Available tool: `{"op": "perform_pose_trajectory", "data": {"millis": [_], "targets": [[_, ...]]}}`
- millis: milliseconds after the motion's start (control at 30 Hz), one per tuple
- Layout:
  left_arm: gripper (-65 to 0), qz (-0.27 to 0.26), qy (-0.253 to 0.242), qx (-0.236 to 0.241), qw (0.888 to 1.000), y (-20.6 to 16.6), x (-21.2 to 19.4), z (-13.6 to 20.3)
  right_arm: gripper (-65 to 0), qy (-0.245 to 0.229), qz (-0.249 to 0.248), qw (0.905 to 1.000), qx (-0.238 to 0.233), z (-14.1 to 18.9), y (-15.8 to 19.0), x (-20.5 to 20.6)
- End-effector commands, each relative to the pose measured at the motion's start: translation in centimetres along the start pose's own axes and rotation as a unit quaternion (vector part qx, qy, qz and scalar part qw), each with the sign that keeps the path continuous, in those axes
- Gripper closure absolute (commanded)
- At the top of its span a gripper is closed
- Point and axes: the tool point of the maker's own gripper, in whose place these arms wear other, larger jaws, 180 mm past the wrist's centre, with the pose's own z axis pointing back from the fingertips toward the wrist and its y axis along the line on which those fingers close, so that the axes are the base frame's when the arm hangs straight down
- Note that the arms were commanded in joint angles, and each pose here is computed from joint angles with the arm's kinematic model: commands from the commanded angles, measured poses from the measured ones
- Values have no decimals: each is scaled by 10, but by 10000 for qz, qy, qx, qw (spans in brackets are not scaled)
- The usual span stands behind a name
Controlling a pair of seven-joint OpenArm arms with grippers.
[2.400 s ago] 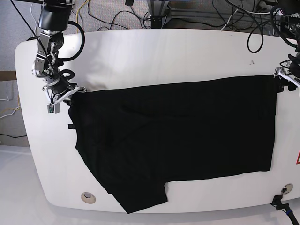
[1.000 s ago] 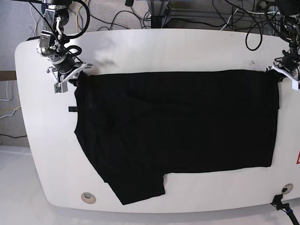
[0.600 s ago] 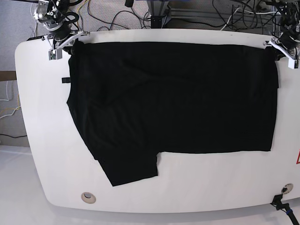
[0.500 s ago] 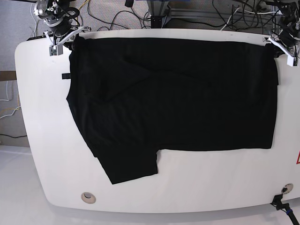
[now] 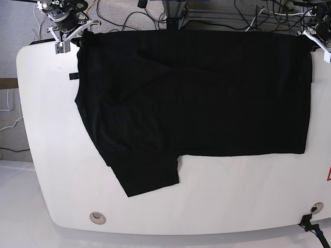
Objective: Fold the T-shirt properly
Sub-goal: 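Move both grippers to the shirt's hem corners and grasp them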
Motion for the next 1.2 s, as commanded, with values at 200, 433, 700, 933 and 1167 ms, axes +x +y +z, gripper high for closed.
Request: {"op": "perform_pose_trajectory", "data": {"millis": [200, 433, 700, 933, 1167], "targets": [[-348, -361, 5, 187, 9992, 14, 23, 4, -113, 61, 123, 9997, -206, 4, -10, 7], [-349, -853, -927, 401, 9912, 12, 95, 36, -484, -439, 453, 9979, -142, 14, 6, 57], [-349, -820, -2279, 418, 9693, 1, 196, 47, -489, -1016, 570, 9931, -120, -5, 11, 126], [-349, -417, -2529, 143, 9665, -6, 253, 2, -489, -1484, 585, 9871, -110, -17, 14, 215], [-349, -114, -2237, 463, 9735, 17, 289, -41, -489, -1343, 298, 9903, 189, -62, 14, 246]]}}
